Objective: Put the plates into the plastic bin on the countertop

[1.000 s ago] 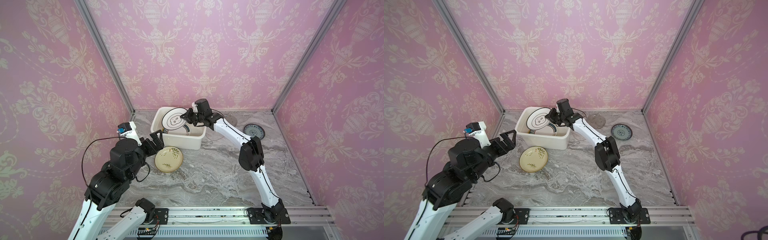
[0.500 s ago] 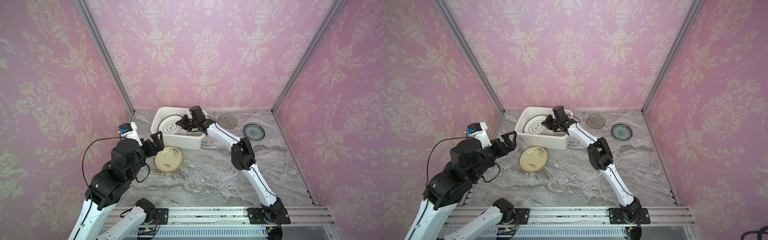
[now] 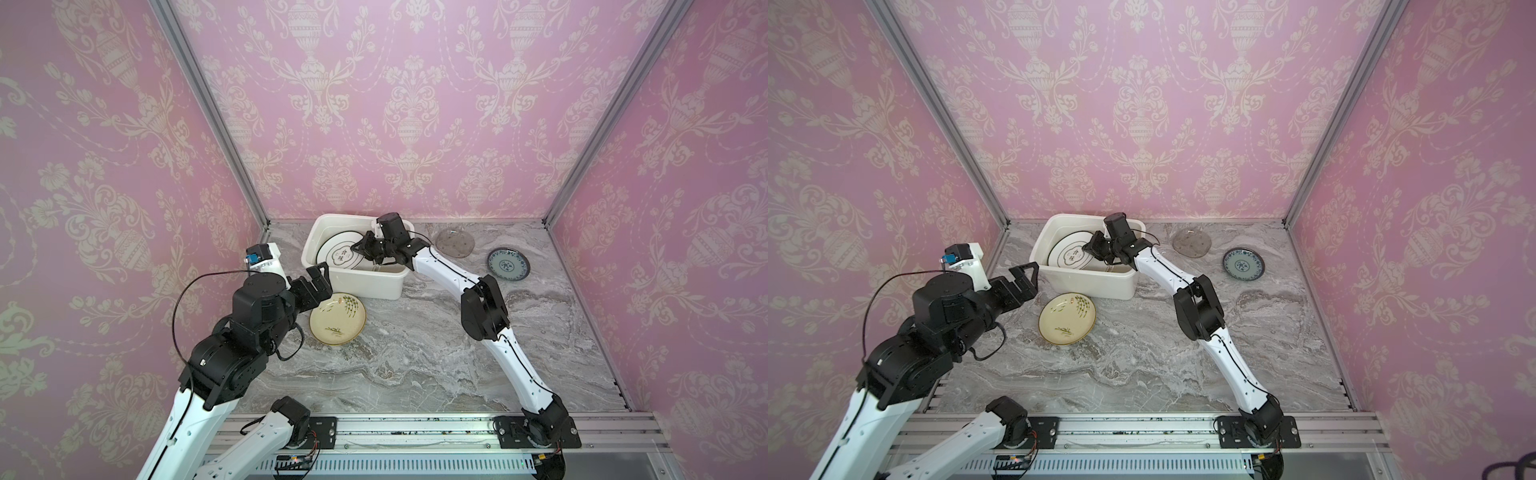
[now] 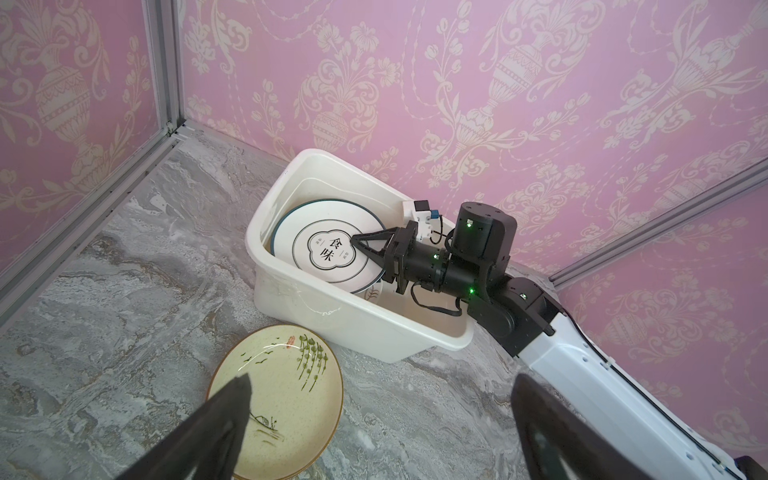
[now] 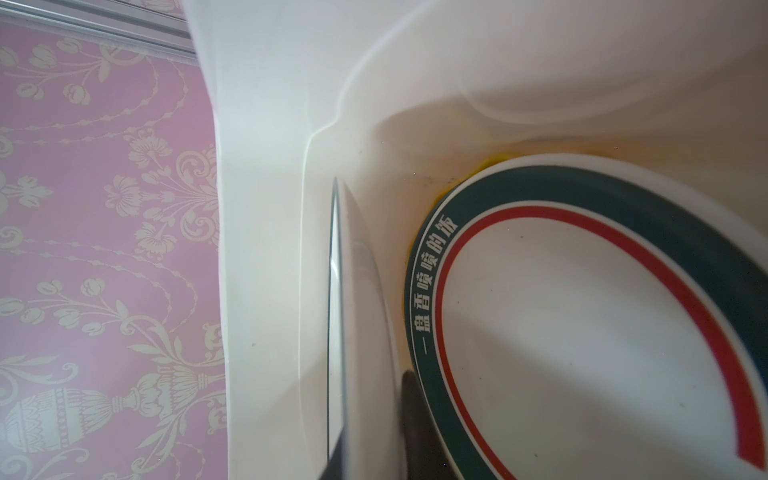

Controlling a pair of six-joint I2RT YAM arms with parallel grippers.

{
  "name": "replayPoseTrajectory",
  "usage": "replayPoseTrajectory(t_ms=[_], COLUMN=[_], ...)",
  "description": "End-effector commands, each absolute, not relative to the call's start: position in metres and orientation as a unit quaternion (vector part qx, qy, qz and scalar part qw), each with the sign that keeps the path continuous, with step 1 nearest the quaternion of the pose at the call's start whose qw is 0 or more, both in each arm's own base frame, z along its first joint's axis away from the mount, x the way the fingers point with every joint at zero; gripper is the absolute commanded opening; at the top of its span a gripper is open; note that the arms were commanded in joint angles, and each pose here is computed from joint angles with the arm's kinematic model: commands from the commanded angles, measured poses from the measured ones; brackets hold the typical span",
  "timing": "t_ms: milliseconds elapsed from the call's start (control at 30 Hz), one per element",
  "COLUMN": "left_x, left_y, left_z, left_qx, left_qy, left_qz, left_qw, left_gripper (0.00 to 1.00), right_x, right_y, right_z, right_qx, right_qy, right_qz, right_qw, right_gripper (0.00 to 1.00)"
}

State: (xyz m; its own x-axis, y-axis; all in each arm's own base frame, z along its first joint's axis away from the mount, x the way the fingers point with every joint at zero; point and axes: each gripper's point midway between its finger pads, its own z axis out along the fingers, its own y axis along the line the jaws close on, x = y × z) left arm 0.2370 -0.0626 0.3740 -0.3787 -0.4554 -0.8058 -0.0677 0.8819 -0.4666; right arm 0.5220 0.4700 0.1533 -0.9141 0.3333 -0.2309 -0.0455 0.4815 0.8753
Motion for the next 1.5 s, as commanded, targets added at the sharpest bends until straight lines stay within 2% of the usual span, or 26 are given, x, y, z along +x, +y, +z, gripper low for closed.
replayPoseTrajectory(t_ms=[0, 533, 1133, 1267, 1367, 1467], left_x=[0.24, 0.243, 0.24, 0.241, 0.241, 0.242], left_y=[-0.061, -0.064, -0.06, -0.059, -0.058, -0.058], left_z=[0.371, 0.371, 0.372, 0.372, 0.373, 0.373], left_qx=[-0.152, -0.15, -0.148, -0.149, -0.149, -0.149], left_qy=[0.815, 0.816, 0.818, 0.817, 0.816, 0.817], left_qz=[-0.162, -0.164, -0.154, -0.15, -0.149, -0.146], left_qw=[0.536, 0.533, 0.535, 0.536, 0.538, 0.537], left_gripper=[0.99, 0.99, 0.99, 0.99, 0.99, 0.99], right_x=[0.526, 0.521, 0.51, 0.51, 0.509, 0.509], right_y=[0.467, 0.451, 0.435, 0.433, 0.429, 0.423], right_z=[0.114, 0.121, 0.09, 0.087, 0.084, 0.082], right_qx=[0.082, 0.084, 0.04, 0.039, 0.04, 0.037], right_qy=[0.854, 0.858, 0.899, 0.904, 0.911, 0.918], right_qz=[0.48, 0.466, 0.391, 0.382, 0.364, 0.343], right_qw=[0.183, 0.2, 0.191, 0.188, 0.189, 0.194], right_gripper=[0.05, 0.06, 0.23, 0.3, 0.48, 0.62])
